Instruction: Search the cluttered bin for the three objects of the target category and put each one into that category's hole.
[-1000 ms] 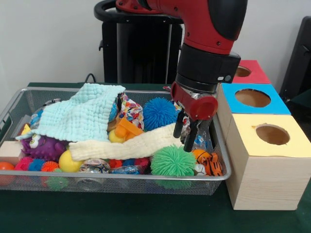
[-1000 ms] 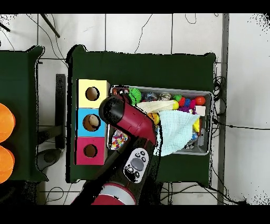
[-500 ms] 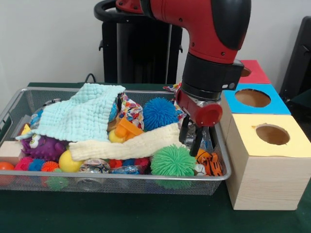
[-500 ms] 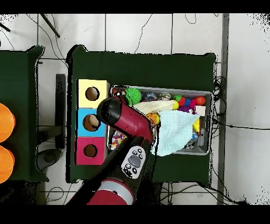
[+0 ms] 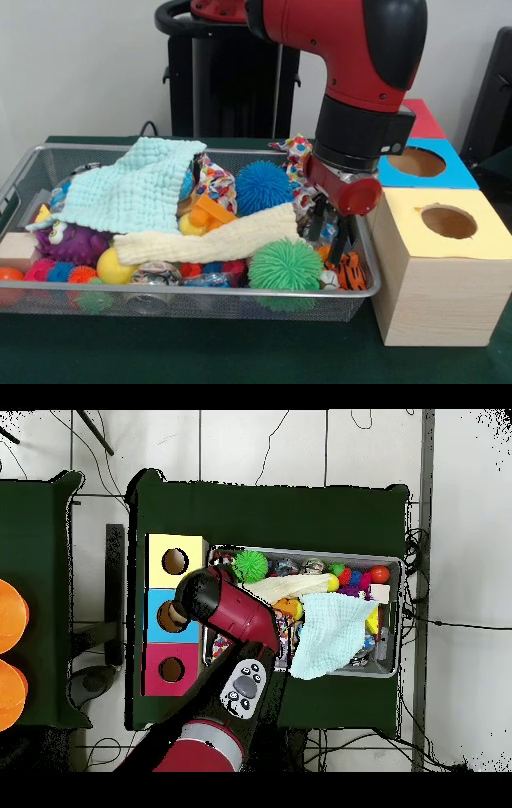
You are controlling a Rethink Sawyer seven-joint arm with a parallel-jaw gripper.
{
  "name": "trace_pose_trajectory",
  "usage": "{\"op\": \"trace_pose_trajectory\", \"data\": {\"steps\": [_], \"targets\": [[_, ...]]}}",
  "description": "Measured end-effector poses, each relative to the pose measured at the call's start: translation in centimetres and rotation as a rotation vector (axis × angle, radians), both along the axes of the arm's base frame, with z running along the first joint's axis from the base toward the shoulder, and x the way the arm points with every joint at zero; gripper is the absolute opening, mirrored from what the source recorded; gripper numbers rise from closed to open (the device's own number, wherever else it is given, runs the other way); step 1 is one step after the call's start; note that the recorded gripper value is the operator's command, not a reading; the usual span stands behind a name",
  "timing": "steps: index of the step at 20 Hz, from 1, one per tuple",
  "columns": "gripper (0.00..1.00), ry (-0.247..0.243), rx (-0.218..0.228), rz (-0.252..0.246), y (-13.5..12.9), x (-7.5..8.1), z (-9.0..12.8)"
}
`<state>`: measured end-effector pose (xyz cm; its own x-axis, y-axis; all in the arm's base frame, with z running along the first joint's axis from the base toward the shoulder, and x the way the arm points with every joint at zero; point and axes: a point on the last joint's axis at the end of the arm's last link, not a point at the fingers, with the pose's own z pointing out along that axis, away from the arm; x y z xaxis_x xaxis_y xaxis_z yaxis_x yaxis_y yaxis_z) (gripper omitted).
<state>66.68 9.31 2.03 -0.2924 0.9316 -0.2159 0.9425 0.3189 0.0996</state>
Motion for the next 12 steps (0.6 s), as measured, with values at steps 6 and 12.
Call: {"op": "trace_pose_trajectory", "data": {"steps": [6,12], "targets": [[1.00,-0.010,0.002,0.006,1.1,0.0,-0.7],[1.00,-0.043,0.016,-0.002,2.0,0.4,-2.4]]}}
